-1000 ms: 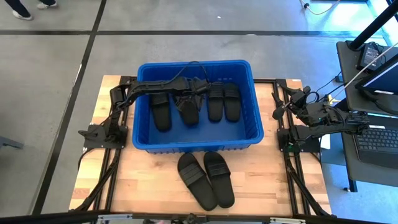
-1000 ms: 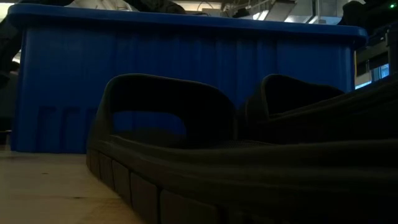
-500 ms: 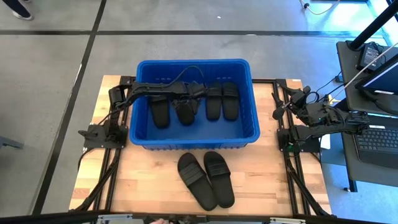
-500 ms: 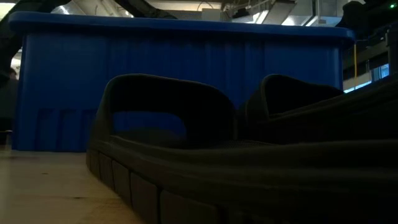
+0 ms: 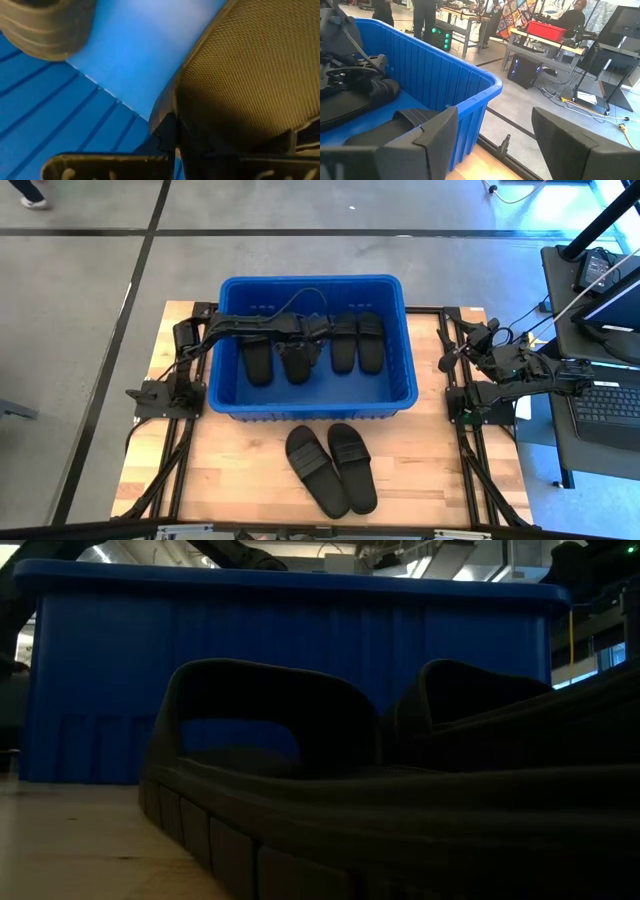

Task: Pick and place slides into bin
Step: Put the black slide into the blue organizer bin

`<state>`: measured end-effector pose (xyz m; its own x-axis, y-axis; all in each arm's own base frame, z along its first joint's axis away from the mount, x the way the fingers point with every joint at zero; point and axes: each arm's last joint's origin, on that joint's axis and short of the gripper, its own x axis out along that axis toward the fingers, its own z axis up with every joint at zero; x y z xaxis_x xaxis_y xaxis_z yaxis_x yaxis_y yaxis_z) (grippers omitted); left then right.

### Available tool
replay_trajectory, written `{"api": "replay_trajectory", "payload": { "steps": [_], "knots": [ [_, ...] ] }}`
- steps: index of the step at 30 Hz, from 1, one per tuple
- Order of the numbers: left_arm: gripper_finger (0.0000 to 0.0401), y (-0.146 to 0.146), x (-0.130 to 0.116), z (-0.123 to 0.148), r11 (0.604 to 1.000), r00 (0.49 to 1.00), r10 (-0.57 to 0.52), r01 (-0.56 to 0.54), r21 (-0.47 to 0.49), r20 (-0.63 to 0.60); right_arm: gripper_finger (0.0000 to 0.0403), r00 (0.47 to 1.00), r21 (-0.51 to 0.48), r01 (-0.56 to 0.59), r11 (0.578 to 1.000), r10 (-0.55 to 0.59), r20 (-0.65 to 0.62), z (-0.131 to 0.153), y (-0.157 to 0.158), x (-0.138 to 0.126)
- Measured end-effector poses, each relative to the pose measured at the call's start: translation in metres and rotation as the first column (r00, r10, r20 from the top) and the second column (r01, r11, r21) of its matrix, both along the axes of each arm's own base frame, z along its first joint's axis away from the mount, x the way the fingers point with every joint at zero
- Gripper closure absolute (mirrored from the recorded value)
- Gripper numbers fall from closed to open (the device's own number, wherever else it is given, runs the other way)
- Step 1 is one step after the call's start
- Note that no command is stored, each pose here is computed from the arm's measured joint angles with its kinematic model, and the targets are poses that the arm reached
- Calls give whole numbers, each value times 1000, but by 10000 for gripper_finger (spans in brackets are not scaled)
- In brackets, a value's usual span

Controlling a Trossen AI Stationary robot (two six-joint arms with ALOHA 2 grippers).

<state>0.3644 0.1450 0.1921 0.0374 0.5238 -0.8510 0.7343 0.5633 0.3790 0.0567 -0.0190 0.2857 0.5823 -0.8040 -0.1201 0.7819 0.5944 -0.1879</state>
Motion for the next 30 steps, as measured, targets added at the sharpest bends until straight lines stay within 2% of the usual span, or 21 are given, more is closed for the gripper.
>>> {"api": "replay_trajectory", "payload": {
  "steps": [6,25,30],
  "knots": [
    [401,-2,-2,0,999,997,-48,48,-7,-55,147,1000,0,0,1000,0,0,0,0,0],
    [401,15,-10,1,999,995,-47,46,-16,-86,147,1000,0,0,1000,0,0,0,0,0],
    [401,17,-11,1,996,988,-92,92,-10,-121,147,1000,0,0,1000,0,0,0,0,0]
  ]
}}
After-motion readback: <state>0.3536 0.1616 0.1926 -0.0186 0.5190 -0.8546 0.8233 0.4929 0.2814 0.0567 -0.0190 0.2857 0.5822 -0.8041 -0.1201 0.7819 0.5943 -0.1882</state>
